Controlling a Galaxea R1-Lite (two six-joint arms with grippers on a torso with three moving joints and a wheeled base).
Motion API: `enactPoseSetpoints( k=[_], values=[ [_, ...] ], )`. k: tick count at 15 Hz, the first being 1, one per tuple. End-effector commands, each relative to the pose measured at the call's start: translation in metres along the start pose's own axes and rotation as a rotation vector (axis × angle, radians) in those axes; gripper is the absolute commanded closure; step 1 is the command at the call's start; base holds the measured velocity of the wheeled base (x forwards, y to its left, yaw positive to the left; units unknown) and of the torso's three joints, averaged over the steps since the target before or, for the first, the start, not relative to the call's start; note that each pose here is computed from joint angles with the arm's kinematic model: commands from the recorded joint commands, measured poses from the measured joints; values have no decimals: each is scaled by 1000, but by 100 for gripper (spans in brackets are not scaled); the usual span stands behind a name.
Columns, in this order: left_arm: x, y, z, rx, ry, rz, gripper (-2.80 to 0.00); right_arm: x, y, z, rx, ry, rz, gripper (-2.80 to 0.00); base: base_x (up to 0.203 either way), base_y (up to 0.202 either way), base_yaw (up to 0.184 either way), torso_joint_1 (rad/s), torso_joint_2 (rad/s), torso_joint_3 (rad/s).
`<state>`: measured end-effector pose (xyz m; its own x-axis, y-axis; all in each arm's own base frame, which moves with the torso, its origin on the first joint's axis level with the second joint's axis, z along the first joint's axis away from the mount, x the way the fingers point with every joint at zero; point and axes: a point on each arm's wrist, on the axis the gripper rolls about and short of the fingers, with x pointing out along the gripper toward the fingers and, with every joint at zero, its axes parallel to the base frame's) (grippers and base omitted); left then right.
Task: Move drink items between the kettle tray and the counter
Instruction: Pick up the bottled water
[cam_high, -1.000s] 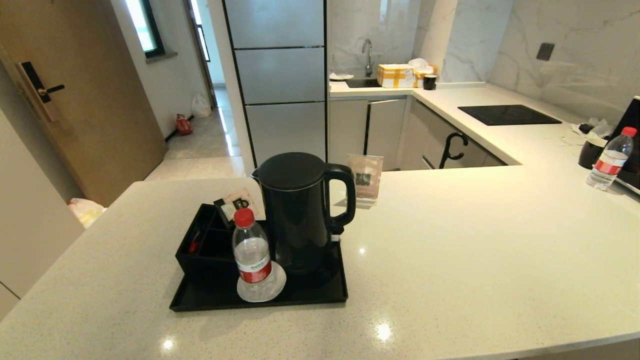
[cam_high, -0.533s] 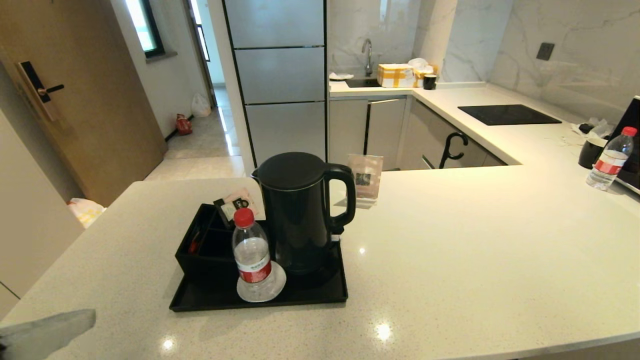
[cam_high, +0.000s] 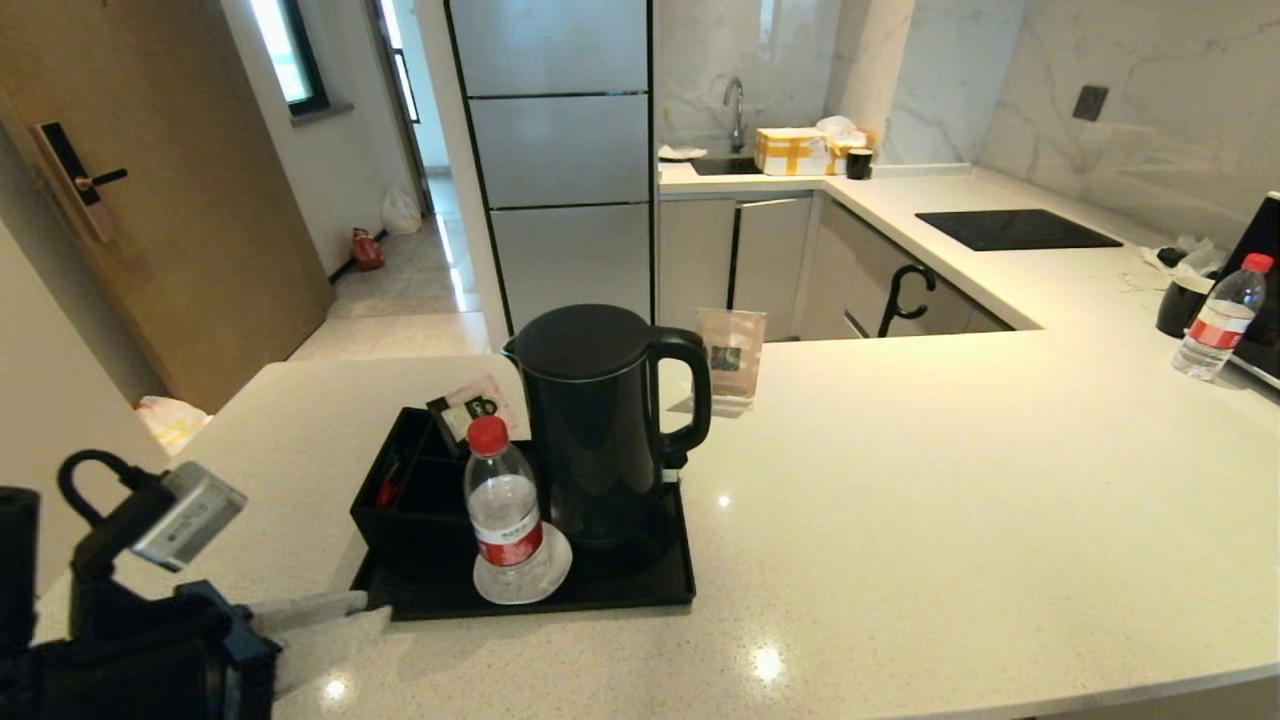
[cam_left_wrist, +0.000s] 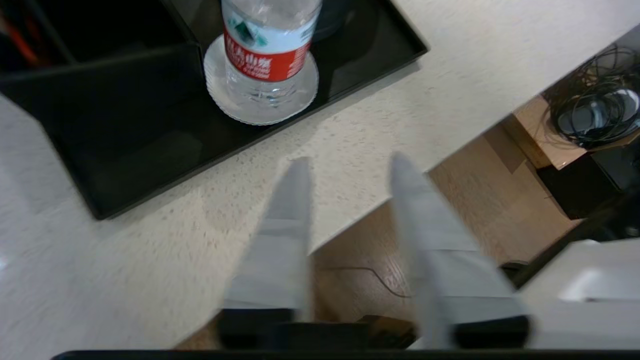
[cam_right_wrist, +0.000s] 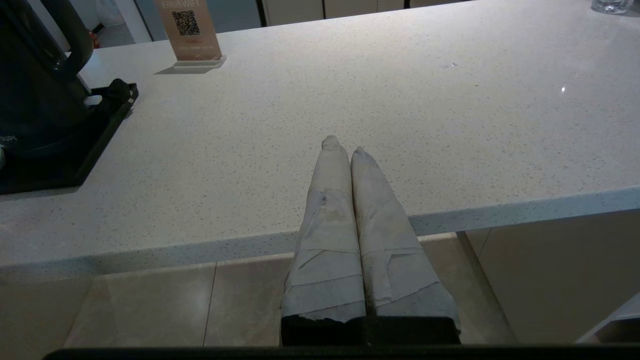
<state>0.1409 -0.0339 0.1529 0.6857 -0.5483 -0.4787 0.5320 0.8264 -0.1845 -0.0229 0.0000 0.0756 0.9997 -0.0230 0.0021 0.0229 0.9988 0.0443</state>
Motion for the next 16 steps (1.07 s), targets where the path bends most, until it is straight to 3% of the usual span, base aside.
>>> enactPoseSetpoints(
  k=[1,3,6,8,13,16],
  values=[
    [27,11,-13,-18,48,-11,-280,0,0,0,0,1,0,0,0,0,0,0,0,0],
    [31,12,-10,-11,36,-11,-280,0,0,0,0,1,0,0,0,0,0,0,0,0],
    [69,27,-14,-37,109,-4,-280,0,0,0,0,1,1,0,0,0,0,0,0,0],
    [91,33,-11,5,44,30,-280,0,0,0,0,1,1,0,0,0,0,0,0,0],
    [97,30,-11,29,23,56,-280,0,0,0,0,1,1,0,0,0,0,0,0,0],
    [137,26,-14,114,-100,112,-280,0,0,0,0,1,1,0,0,0,0,0,0,0]
  ],
)
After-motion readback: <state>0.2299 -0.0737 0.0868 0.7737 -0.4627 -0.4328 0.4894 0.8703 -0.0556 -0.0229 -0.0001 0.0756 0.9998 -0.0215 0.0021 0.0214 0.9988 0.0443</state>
